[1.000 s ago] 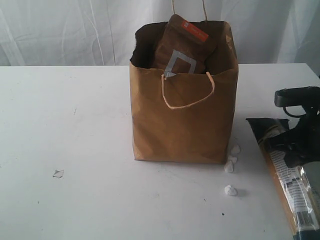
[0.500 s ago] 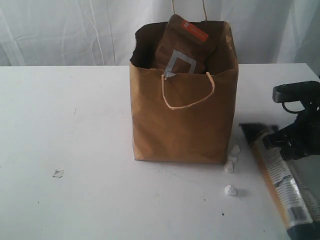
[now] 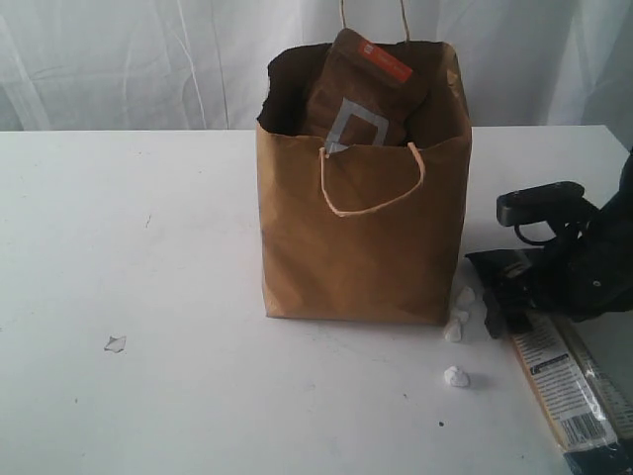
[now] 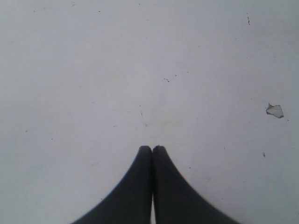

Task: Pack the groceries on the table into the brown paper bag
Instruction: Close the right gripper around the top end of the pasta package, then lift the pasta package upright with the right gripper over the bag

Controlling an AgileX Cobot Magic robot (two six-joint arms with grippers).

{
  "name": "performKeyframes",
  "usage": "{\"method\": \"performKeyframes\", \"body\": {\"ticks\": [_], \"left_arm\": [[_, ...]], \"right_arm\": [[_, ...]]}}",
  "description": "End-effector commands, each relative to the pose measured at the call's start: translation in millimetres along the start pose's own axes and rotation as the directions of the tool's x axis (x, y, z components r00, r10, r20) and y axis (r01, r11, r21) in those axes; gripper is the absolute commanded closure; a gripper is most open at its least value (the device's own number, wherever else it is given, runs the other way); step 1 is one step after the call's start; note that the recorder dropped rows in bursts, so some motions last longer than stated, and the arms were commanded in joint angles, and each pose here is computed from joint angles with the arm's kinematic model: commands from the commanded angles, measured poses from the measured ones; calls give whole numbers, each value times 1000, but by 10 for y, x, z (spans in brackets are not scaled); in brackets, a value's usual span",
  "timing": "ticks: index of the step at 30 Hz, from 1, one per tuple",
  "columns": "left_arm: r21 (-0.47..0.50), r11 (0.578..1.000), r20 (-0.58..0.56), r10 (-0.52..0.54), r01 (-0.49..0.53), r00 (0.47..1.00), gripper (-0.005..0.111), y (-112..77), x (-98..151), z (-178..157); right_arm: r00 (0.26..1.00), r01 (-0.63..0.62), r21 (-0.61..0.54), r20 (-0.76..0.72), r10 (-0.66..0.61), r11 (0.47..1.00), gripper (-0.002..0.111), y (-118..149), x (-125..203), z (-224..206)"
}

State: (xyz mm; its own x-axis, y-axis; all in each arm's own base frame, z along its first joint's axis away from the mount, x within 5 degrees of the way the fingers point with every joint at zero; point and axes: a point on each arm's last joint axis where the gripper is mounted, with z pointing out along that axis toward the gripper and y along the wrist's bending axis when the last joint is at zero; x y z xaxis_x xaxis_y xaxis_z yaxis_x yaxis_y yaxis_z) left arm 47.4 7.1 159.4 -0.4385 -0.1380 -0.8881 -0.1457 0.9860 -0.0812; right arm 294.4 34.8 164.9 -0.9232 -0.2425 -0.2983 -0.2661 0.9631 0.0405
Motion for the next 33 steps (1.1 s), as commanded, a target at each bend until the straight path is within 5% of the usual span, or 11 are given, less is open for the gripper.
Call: {"method": "performKeyframes", "body": {"ticks": [1,12,16,20,33], "left_arm": [[-11,1000,-40,-4,4,999,107,10,54,7],[-11,1000,-40,-4,4,999,107,10,54,7],[-11,1000,-40,-4,4,999,107,10,54,7],[-11,1000,-40,-4,4,999,107,10,54,7],[-11,1000,-40,-4,4,999,107,10,54,7]], "right_arm": [[999,27,17,32,-28,999,20,13,-32,43],[1000,-17,12,-7,17,1000,27,9,47,216],[999,-23,12,-36,24,1000,58,9,74,215],[994,16,13,-112,-15,1000,105,5,143,210],[989,-98,56,116,91,994,108,-274,-6,-787]]}}
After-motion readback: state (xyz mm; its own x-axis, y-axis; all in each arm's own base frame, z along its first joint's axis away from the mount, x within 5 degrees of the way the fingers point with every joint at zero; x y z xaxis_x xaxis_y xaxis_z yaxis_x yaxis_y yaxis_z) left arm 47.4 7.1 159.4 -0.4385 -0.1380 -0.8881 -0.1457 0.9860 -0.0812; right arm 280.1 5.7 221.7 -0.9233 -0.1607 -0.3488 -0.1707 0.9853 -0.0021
